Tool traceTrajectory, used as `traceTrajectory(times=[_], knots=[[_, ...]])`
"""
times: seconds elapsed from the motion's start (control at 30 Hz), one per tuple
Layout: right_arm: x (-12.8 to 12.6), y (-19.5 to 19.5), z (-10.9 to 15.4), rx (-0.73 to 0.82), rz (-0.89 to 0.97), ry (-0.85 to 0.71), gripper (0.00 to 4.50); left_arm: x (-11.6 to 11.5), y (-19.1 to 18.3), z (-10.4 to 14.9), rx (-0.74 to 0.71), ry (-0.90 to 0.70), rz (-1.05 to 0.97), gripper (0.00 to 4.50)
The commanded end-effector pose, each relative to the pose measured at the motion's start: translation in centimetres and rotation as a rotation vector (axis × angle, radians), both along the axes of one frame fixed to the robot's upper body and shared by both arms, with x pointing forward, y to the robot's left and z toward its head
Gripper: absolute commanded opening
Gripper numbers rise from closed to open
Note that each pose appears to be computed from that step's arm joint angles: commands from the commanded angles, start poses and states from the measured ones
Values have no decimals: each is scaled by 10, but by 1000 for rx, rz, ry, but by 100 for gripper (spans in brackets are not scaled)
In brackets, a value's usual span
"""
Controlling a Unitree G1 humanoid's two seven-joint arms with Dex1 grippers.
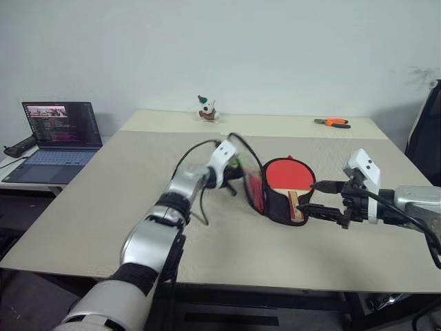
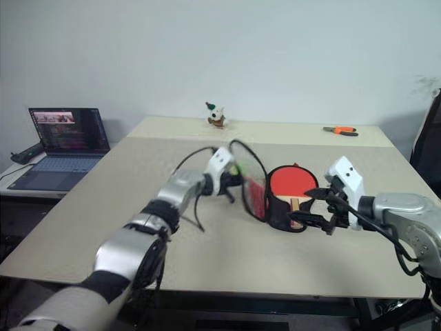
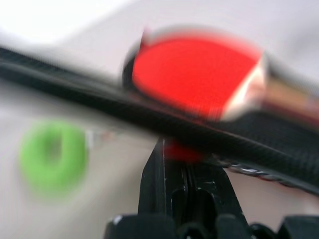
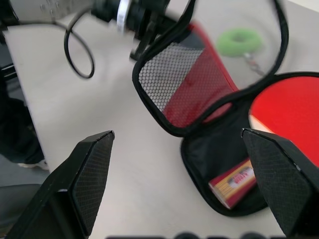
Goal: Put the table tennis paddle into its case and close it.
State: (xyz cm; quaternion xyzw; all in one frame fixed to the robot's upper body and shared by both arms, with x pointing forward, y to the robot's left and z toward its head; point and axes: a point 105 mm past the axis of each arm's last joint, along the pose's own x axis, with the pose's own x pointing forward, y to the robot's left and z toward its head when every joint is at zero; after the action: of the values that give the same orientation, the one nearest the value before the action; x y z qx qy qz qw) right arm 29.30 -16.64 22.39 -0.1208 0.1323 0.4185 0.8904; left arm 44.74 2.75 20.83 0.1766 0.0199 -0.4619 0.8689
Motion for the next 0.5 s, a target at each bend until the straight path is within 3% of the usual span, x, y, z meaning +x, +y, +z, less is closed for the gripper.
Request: traceTrajectory(times=[0.03, 0.23, 0.4, 0.5], knots=[[-2, -7, 10, -5, -33, -43, 450, -6, -25, 21, -30, -54, -65, 3], [7, -13, 3, -5, -97, -20, 450, -15, -48, 24, -51, -56, -137, 3], [27, -16, -5, 56, -174, 16, 450, -12, -16, 17, -67, -47, -135, 3], [55, -32, -17, 116, -335, 53, 450, -14, 13, 13, -123, -36, -139, 3]])
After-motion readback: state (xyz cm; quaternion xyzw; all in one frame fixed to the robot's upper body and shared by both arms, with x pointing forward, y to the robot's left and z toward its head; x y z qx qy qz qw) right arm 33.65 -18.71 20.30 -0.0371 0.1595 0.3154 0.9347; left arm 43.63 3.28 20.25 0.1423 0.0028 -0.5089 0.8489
